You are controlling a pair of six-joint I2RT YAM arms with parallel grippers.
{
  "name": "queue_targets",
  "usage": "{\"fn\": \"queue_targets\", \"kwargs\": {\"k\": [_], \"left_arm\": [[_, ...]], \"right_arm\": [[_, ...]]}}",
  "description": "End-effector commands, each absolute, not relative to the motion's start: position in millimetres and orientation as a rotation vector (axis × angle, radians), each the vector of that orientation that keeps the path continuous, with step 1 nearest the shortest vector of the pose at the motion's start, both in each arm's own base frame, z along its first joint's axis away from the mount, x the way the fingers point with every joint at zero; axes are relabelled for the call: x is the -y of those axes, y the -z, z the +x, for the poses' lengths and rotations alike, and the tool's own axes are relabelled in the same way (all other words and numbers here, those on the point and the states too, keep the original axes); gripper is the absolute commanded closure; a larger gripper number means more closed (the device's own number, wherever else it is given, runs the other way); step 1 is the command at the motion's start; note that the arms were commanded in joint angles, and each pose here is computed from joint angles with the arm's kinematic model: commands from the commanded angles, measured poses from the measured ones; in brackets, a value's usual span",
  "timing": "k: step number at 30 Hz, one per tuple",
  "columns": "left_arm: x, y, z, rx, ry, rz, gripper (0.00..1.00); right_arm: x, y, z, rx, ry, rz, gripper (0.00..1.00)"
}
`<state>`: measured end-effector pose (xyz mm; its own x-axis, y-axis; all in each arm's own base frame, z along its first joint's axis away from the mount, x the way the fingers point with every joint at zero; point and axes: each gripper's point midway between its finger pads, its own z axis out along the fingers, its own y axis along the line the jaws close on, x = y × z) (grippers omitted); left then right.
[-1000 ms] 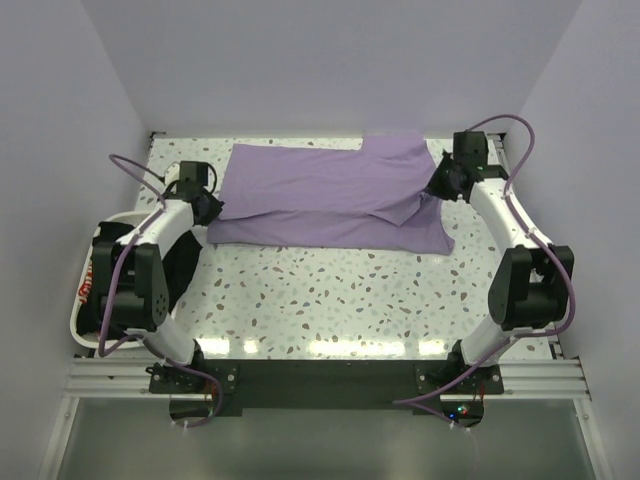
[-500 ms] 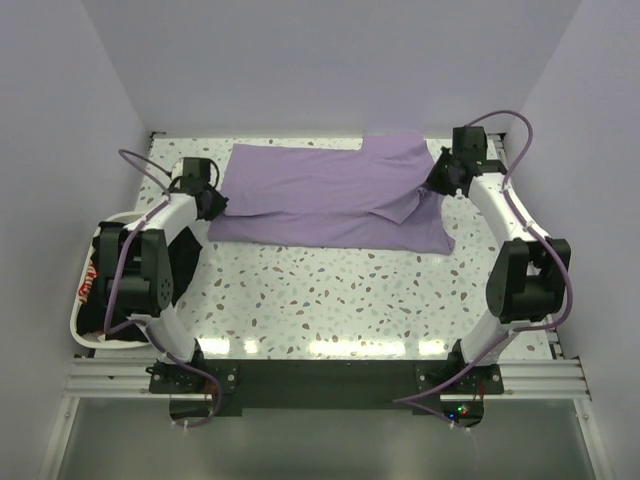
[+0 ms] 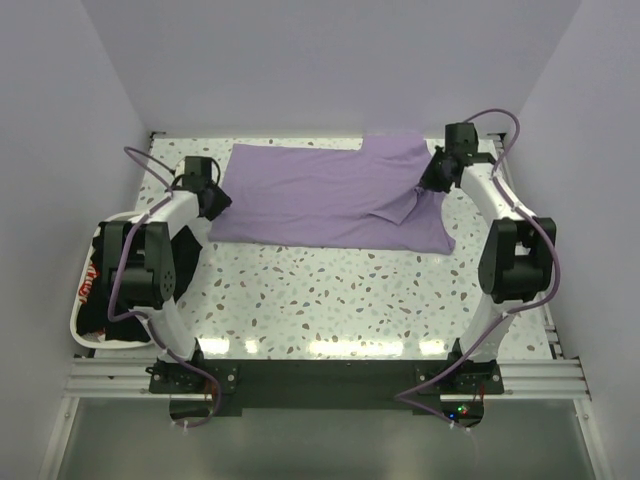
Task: Fold and stack the t-shirts
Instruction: Fold the tshirt
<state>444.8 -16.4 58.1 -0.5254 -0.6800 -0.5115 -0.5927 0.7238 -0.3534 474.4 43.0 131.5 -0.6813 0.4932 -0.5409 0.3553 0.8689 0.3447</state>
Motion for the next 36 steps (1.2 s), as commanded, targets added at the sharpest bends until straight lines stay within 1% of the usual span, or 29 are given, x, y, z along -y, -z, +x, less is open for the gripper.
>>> {"fn": "queue_targets", "kwargs": {"k": [1,2,3,4,5,7,8,9,11,15,18,22,29,36], "left_arm": [[11,-82,470,-2.206,0.221,-0.907,0.59],[11,-84,470,-2.201,0.227,-0.902,0.53],[12,-86,471,-2.199,0.231,-0.892,0.41],[11,-88,472,-2.194,0.234,-0.883,0.38],[12,-93,472,-2.183,0.241,-0.874,0.37],[15,-96,472,-2.183,0.262,-0.851,0.32],[16,-101,471,-2.176,0.271,-0.843,0.31],[18,-102,470,-2.177,0.282,-0.838,0.30],[23,-101,463,-2.184,0.314,-0.835,0.30],[34,-96,446,-2.183,0.354,-0.854,0.30],[44,-90,436,-2.203,0.365,-0.848,0.30],[52,-81,427,-2.232,0.366,-0.838,0.30],[58,-80,424,-2.246,0.369,-0.821,0.31],[57,-81,422,-2.252,0.361,-0.812,0.31]], "right_arm": [[-39,-151,494,-2.328,-0.269,0.582,1.00],[-39,-150,495,-2.333,-0.266,0.579,0.94],[-39,-146,497,-2.341,-0.263,0.577,0.88],[-38,-148,500,-2.335,-0.260,0.568,0.81],[-39,-149,502,-2.333,-0.262,0.561,0.69],[-38,-150,504,-2.332,-0.258,0.552,0.56],[-38,-152,506,-2.326,-0.258,0.545,0.46],[-38,-153,505,-2.327,-0.255,0.544,0.45],[-41,-152,501,-2.340,-0.259,0.533,0.44],[-54,-144,484,-2.349,-0.268,0.503,0.46],[-62,-121,464,-2.380,-0.276,0.506,0.48],[-84,-100,450,-2.423,-0.294,0.469,0.51],[-93,-74,445,-2.460,-0.235,0.464,0.52],[-91,-64,448,-2.479,-0.194,0.468,0.58]]}}
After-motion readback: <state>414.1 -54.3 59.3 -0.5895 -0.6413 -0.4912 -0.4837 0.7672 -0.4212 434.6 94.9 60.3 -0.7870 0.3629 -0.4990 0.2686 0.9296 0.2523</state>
